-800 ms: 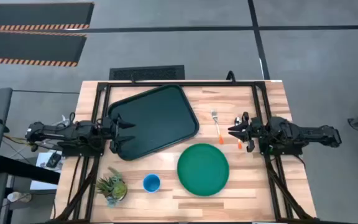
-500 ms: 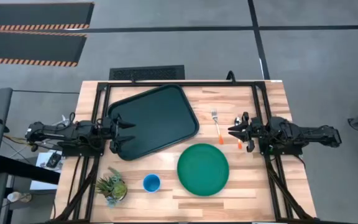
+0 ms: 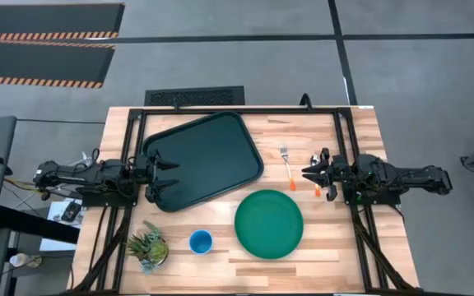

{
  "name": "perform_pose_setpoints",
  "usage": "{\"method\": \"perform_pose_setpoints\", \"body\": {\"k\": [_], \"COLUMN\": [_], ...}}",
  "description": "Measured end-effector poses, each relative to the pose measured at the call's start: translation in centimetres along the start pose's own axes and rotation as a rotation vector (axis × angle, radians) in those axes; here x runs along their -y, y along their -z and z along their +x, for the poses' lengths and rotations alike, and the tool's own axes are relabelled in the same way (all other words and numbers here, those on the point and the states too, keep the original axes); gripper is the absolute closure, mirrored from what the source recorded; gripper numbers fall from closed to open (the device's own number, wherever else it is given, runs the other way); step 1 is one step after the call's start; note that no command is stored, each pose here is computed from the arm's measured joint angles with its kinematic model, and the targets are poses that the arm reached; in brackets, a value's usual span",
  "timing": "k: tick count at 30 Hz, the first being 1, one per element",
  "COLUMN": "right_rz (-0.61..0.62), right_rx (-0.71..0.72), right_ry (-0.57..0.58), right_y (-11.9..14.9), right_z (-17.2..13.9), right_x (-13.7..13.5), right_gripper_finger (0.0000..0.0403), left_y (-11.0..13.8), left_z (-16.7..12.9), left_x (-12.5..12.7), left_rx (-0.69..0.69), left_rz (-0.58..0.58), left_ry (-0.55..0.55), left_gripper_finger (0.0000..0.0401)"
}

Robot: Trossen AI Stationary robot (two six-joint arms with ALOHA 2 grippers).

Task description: Pick and place plate/cup/fork/spoon on tray

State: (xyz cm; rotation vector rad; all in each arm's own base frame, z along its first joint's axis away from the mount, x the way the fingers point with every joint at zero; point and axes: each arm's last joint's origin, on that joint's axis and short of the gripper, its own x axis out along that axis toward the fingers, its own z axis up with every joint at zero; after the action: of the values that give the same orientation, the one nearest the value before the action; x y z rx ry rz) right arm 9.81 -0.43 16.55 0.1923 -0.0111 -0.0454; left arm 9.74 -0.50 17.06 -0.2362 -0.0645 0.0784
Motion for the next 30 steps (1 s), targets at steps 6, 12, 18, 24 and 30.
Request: {"method": "perform_pose_setpoints", "body": {"k": [6, 12, 18, 24, 30], "right_rz": [0.000, 0.000, 0.000, 0.000, -0.032], "right_rx": [-0.001, -0.001, -0.001, -0.001, 0.011], "right_ry": [0.000, 0.000, 0.000, 0.000, 0.001], "right_y": [0.02, 0.02, 0.01, 0.01, -0.10], "right_z": [0.00, 0.00, 0.00, 0.00, 0.00], "right_x": [0.00, 0.00, 0.00, 0.00, -0.01], "right_gripper_finger": [0.0294, 0.0294, 0.0294, 0.0294, 0.0294], "left_y": [0.00, 0.00, 0.00, 0.00, -0.10], "left_z": [0.00, 0.00, 0.00, 0.00, 0.00], "left_x": [0.00, 0.00, 0.00, 0.00, -0.06], "left_rx": [0.000, 0.000, 0.000, 0.001, 0.015], "left_rz": [0.000, 0.000, 0.000, 0.000, -0.022], "left_ry": [0.000, 0.000, 0.000, -0.002, -0.025], "left_gripper_finger": [0.0117, 0.0117, 0.0117, 0.0117, 0.0117]}}
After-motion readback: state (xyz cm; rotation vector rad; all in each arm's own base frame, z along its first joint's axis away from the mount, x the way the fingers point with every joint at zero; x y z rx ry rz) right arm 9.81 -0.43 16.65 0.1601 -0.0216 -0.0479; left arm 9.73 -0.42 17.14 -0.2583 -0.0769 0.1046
